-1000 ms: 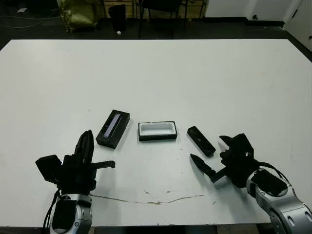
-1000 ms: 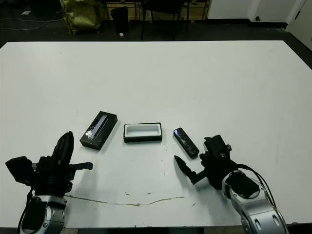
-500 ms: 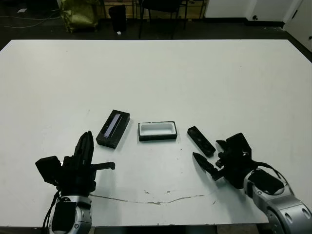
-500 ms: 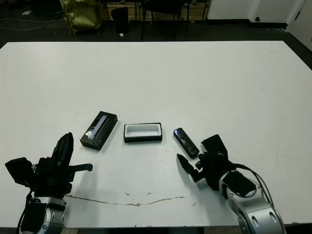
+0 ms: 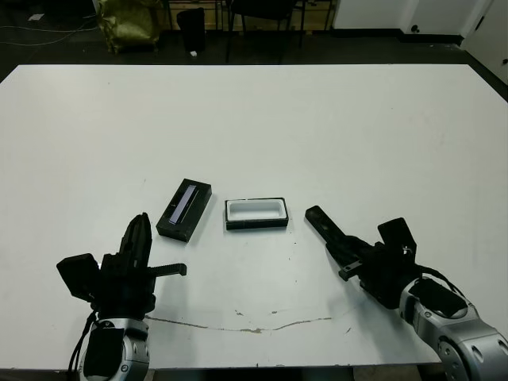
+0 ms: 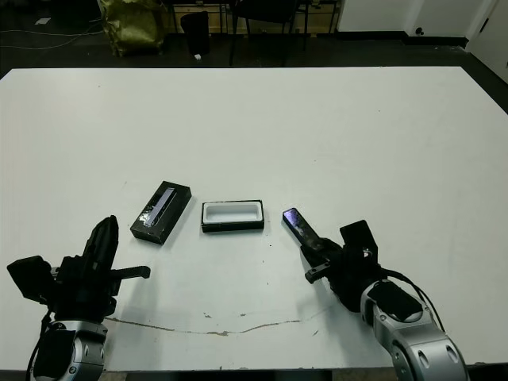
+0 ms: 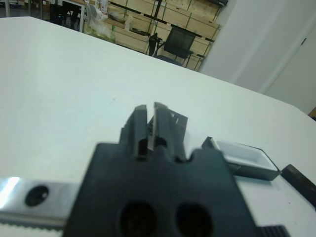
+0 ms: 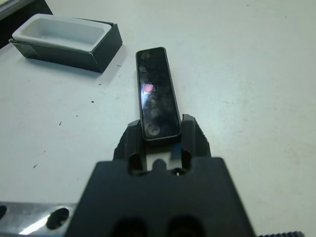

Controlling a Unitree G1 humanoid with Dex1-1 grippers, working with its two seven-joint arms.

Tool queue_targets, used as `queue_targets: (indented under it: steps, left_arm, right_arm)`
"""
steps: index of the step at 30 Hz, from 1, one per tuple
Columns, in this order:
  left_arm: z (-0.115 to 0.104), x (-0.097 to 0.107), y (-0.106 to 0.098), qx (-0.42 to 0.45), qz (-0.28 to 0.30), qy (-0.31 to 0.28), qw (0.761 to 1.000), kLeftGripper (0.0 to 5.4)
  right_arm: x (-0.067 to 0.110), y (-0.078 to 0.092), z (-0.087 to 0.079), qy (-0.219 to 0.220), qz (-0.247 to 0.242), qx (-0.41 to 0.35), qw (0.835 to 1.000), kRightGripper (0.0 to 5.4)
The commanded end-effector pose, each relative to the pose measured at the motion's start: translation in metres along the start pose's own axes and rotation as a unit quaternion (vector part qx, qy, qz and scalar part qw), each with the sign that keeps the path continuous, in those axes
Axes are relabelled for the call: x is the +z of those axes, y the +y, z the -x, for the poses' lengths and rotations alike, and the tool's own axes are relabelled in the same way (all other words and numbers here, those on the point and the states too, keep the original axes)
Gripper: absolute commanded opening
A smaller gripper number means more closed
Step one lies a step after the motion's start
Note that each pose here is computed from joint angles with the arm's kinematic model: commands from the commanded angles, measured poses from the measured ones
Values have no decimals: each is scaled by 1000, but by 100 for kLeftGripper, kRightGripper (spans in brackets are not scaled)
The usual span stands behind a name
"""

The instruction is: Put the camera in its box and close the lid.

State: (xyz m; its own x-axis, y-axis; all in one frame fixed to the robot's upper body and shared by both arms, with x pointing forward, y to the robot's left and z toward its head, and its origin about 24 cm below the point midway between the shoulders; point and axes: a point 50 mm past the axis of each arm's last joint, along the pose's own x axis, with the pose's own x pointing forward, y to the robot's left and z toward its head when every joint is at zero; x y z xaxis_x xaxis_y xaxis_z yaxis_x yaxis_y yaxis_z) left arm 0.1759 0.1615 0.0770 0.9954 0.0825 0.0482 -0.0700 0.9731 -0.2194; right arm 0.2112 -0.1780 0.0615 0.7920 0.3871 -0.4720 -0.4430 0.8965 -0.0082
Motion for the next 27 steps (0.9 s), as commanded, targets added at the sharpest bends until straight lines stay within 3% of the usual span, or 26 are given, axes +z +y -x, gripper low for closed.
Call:
queue_targets:
  steps: [1,6,9,13,17,20,27]
  left_arm:
    - [3,-3,1,6,-6,14,1000,0]
    - [2,-4,2,3,-4,13,1000,0]
    - [2,-5,1,1,-4,12,1000,0]
    - [2,-5,0,8,-1,15,1000,0]
    - [1,-5,-2,4,2,14,1000,0]
    - [1,-5,-2,2,1,14,1000,0]
    - [0,-5,-2,4,-1,14,1000,0]
  right_arm:
    - [-18,-3,1,47,-2,4,999,34]
    - [-15,-7,3,33,-2,6,999,34]
    - [-4,-14,8,14,11,-6,1000,33]
    - [27,-31,16,-39,27,-12,999,33]
    - [59,-49,20,-85,-21,11,996,31]
    - [83,-56,22,-105,-25,32,994,31]
    - [134,-65,9,-126,42,114,985,31]
